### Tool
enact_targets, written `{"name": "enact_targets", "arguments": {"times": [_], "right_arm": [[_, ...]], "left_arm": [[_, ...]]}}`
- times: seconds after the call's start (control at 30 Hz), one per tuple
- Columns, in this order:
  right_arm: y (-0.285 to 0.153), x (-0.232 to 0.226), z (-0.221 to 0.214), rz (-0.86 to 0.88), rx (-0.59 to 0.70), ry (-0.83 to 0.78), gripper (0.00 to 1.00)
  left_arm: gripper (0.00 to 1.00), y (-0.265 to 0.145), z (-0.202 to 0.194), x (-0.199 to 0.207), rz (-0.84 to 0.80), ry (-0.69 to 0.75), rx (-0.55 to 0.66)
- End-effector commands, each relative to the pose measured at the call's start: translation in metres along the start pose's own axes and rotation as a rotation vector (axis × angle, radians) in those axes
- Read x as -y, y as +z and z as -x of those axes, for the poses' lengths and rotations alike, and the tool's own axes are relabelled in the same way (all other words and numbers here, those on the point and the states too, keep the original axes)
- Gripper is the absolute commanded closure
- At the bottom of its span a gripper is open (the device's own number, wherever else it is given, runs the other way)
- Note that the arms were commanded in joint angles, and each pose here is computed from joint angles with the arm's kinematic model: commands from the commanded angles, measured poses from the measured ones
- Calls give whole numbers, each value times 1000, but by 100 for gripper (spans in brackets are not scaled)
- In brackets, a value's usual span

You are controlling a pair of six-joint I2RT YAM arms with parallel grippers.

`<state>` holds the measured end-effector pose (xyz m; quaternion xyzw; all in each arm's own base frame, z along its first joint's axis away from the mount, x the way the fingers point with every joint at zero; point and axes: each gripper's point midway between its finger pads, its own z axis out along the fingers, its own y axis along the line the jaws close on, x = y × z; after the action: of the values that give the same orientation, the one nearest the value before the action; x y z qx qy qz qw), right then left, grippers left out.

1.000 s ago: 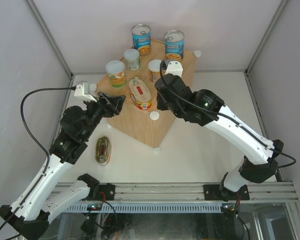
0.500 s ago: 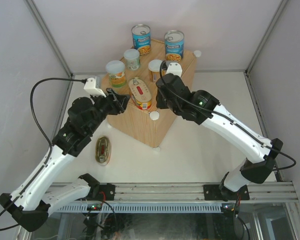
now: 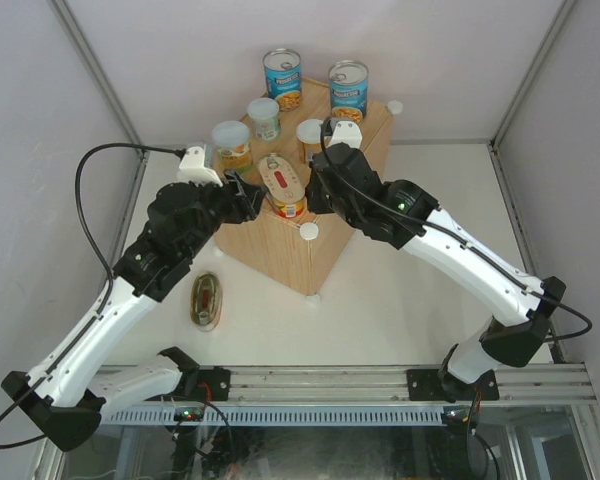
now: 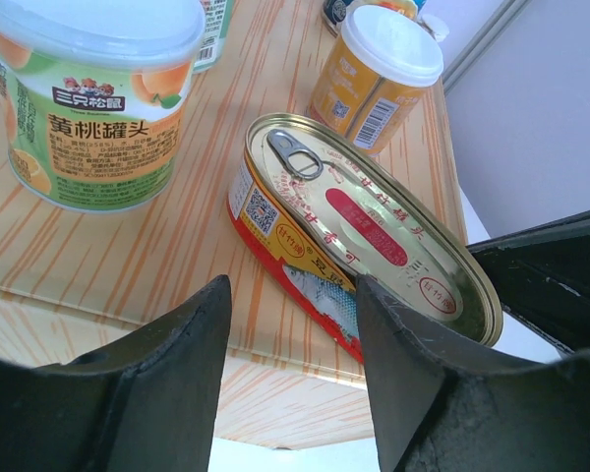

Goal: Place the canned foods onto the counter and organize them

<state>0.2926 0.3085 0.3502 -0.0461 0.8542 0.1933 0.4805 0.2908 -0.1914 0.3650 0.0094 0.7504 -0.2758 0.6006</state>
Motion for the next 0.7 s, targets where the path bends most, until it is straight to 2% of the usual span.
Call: {"name": "enact_targets", "arguments": {"times": [0.0,0.67], "right_arm": [[-7,-22,18,70,54,18,91],[-8,-61,18,129,58,-31,91]], "left_arm": [[41,-6,41,25,-83,8,95],[38,-12,47,20,-61,15,124]]}}
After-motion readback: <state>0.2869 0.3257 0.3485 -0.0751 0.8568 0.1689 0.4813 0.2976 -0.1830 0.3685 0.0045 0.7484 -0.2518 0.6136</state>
